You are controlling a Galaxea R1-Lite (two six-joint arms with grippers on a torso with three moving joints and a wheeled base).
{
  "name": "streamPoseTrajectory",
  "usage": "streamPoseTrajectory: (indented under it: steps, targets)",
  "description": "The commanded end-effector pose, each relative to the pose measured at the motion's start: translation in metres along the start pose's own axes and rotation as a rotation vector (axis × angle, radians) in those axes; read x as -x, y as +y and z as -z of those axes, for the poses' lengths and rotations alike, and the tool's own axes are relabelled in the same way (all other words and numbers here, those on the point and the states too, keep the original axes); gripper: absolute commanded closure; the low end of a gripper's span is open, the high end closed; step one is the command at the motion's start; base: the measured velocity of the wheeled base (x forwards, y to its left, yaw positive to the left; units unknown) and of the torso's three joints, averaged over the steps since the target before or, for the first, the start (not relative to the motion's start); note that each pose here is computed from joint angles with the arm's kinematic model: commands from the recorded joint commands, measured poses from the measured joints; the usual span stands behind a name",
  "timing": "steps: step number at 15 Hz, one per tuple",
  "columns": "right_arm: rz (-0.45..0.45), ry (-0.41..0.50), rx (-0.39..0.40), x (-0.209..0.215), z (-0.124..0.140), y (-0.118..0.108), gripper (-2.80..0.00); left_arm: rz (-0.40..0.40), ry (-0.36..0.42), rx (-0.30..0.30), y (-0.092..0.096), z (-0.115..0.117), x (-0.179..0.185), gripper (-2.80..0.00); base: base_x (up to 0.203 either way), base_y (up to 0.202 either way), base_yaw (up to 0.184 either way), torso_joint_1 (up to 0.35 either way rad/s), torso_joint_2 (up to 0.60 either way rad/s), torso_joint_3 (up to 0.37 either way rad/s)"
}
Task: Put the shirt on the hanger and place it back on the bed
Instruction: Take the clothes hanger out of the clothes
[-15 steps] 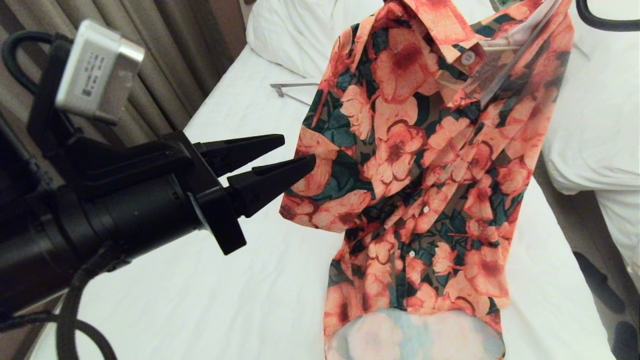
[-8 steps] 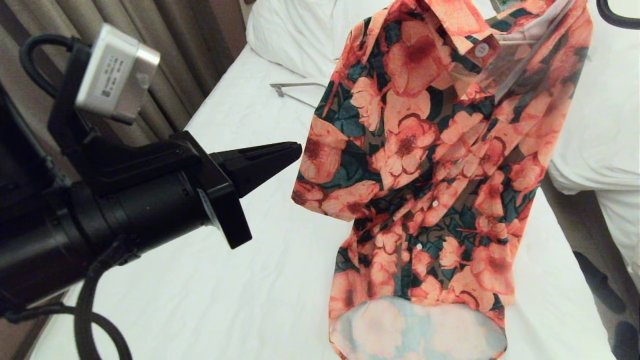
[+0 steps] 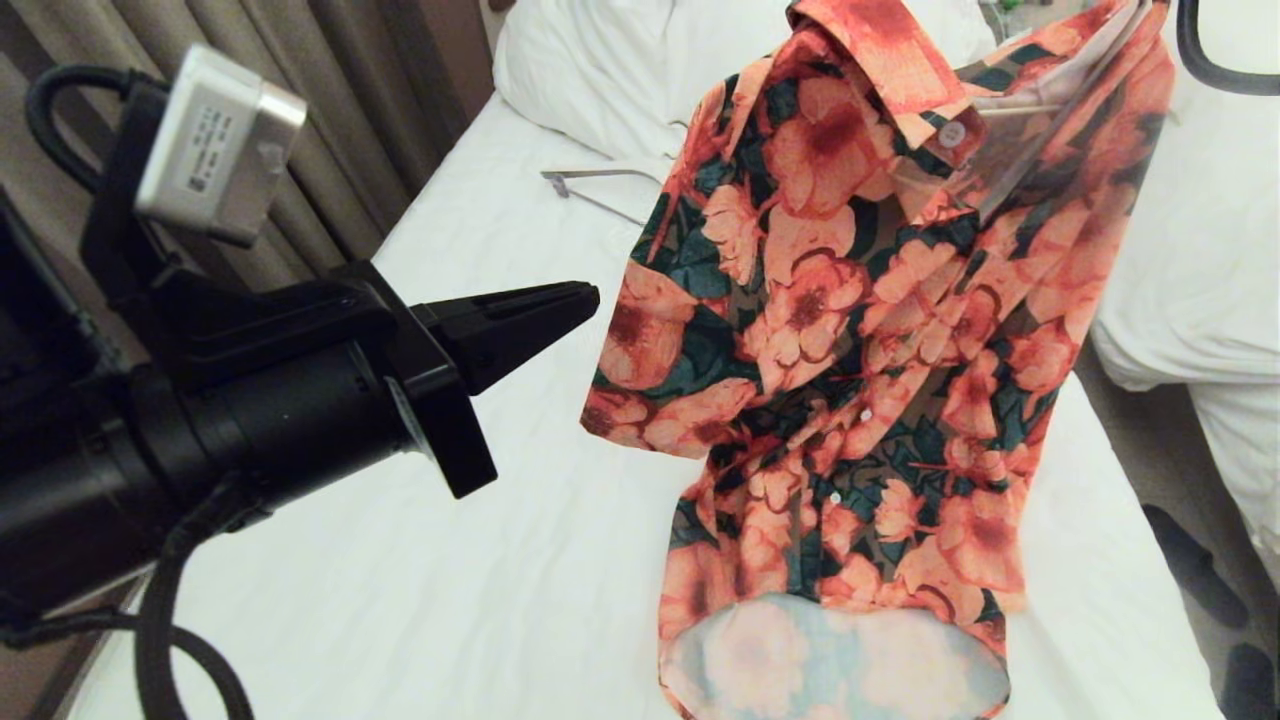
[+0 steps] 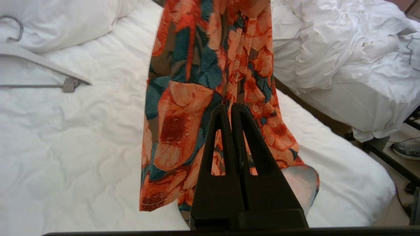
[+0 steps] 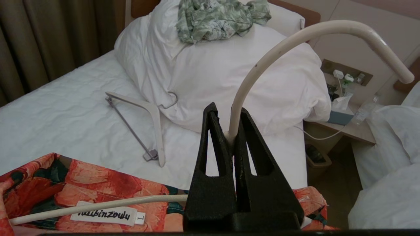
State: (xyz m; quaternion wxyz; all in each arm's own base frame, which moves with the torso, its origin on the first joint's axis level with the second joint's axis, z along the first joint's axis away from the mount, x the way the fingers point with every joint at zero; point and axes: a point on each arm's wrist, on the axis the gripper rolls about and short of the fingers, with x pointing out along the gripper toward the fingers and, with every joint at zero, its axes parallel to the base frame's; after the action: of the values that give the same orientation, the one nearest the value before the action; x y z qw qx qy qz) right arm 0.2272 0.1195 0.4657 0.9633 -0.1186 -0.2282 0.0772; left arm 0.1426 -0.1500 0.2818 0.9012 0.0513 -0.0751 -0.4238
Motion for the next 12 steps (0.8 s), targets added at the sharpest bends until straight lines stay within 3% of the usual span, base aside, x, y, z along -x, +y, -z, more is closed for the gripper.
streamPoseTrajectory:
  steps: [1, 12]
  targets:
    - [0.002, 0.0, 0.001, 0.0, 0.0, 0.0, 0.0, 0.001, 0.002, -0.001, 0.0, 0.001, -0.002, 0.0, 0.0, 0.0, 0.0, 0.124, -0.39, -0.261]
    - [0.017, 0.02, 0.0, -0.001, 0.012, 0.005, 0.0, 0.001, -0.008, -0.001, 0.0, -0.001, -0.001, 0.0, 0.0, 0.0, 0.0, 0.2, -0.56, -0.36]
